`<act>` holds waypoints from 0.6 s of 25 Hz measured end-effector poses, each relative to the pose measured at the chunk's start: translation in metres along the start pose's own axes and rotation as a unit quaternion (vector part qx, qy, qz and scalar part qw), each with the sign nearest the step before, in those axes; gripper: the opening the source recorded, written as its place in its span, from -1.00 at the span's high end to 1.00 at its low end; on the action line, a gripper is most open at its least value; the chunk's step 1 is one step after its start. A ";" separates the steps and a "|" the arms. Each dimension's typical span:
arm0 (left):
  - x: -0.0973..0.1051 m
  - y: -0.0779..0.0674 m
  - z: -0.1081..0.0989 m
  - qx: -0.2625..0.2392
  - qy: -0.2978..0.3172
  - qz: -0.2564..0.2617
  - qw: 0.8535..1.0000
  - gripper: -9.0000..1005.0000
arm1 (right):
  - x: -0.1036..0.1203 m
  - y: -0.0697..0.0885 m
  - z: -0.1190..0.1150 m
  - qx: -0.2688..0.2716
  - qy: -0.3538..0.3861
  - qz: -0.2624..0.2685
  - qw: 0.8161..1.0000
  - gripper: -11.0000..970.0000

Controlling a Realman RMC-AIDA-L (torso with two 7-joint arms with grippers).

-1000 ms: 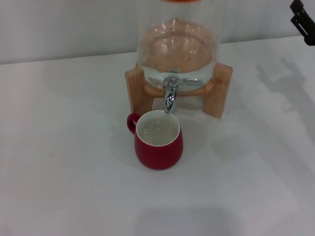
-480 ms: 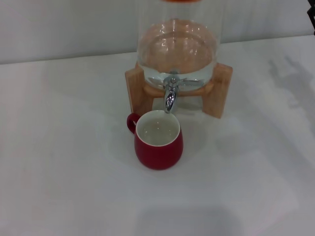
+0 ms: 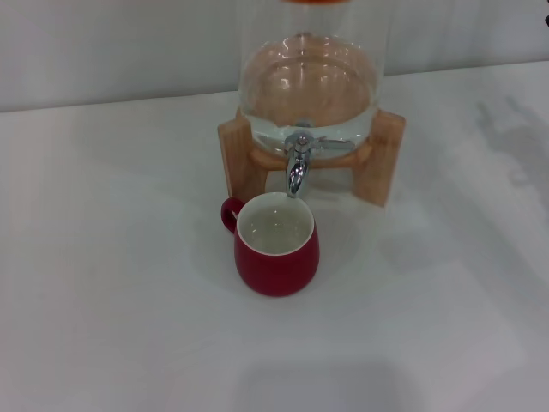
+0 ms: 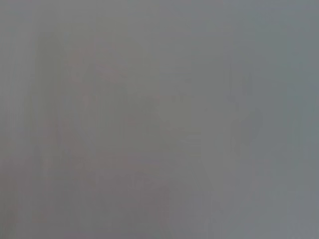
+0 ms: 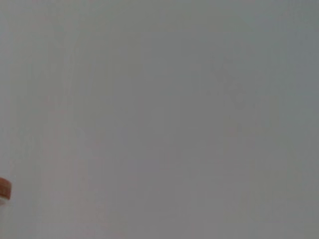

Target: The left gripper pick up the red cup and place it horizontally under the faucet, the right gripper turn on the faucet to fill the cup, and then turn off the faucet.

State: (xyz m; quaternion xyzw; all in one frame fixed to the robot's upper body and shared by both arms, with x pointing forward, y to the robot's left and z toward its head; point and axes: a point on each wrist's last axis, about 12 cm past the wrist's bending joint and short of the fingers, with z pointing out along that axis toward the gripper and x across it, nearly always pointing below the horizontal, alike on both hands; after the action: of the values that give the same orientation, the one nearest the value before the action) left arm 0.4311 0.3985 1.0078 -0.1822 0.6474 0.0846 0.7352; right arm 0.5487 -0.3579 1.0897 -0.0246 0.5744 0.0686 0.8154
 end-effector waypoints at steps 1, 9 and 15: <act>0.000 0.002 -0.001 -0.004 0.000 0.000 1.000 -0.68 | 0.000 -0.001 0.000 0.002 -0.001 0.000 1.000 -0.06; -0.002 0.019 -0.017 -0.040 -0.010 0.002 0.999 -0.68 | 0.001 -0.004 -0.005 0.012 0.001 -0.002 1.000 -0.07; -0.003 0.019 -0.019 -0.040 -0.012 0.002 0.999 -0.68 | 0.001 -0.006 -0.008 0.027 0.001 0.004 1.000 -0.07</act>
State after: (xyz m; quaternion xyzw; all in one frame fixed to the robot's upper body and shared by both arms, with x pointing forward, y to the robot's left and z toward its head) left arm 0.4066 0.4098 1.0057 -0.2088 0.6350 0.1141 0.7350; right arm 0.5422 -0.3650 1.0852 -0.0005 0.5766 0.0568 0.8150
